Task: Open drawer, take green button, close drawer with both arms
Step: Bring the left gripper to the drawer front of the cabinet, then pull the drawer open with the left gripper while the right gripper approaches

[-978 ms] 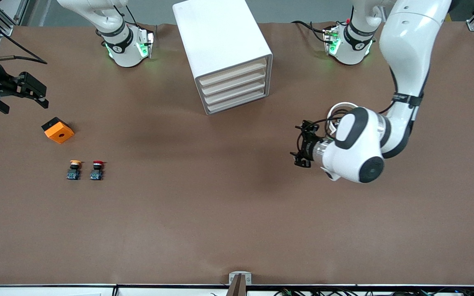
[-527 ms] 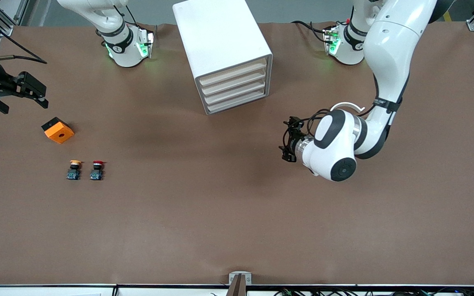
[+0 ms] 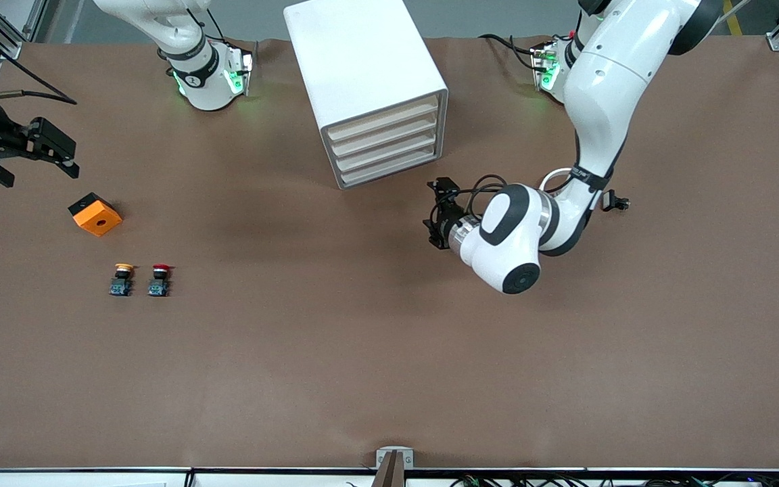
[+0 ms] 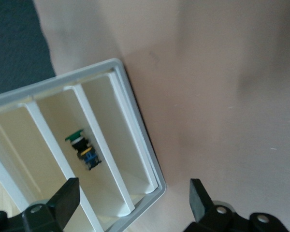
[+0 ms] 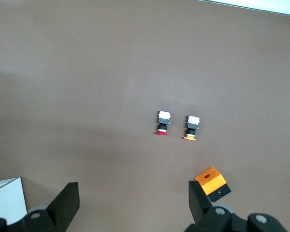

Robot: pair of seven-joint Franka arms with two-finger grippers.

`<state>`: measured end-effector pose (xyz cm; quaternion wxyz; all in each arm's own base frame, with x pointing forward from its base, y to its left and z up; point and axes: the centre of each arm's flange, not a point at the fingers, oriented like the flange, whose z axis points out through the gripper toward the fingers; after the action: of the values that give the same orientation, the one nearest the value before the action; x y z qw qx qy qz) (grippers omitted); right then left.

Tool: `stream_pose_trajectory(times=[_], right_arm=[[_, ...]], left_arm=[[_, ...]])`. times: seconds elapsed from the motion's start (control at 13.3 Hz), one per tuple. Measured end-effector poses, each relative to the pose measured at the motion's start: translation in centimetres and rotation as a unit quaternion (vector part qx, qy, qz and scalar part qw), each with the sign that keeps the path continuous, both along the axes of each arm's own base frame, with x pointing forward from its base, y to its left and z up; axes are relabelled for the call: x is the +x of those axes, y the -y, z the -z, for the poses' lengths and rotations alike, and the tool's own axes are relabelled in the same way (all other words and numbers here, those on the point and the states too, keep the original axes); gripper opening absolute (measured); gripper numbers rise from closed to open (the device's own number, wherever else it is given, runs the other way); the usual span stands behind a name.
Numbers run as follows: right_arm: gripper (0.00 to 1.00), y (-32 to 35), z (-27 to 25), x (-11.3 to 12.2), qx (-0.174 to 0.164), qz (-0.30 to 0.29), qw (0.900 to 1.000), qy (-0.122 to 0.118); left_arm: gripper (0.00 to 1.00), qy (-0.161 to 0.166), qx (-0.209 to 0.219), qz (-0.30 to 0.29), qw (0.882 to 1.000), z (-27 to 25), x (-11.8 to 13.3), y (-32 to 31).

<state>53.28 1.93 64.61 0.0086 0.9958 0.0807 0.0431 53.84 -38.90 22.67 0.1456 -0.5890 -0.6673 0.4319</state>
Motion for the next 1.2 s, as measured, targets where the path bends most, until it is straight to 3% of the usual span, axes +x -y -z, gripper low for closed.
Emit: stream_pose_trajectory(times=[0.38, 0.68, 0.75, 0.9, 1.13, 1.2], right_arm=[[1.0, 0.0, -0.2, 0.0, 0.0, 0.0, 1.0, 0.003], [1.0, 0.0, -0.4, 0.1, 0.0, 0.0, 1.0, 0.005], [1.0, 0.0, -0.4, 0.1, 0.0, 0.0, 1.0, 0.005], [1.0, 0.0, -0.4, 0.1, 0.0, 0.0, 1.0, 0.005], [1.0, 0.3, -0.4, 0.1, 0.0, 0.003, 1.0, 0.005], [1.0, 0.4, -0.5, 0.1, 0.0, 0.003, 1.0, 0.006]], left_arm=[[1.0, -0.083, 0.036, -0.008, 0.996, 4.6, -3.2, 2.1], [1.0, -0.13, 0.052, 0.01, 0.99, 7.1, -6.2, 4.1], [0.93, -0.14, 0.05, 0.013, 0.989, 7.1, -6.8, 4.5], [0.69, -0.152, 0.05, 0.026, 0.987, 7.1, -8.1, 5.5], [0.68, -0.168, 0.049, 0.033, 0.984, 7.7, -10.1, 6.8], [0.63, -0.175, 0.047, 0.032, 0.983, 8.0, -10.6, 7.1]])
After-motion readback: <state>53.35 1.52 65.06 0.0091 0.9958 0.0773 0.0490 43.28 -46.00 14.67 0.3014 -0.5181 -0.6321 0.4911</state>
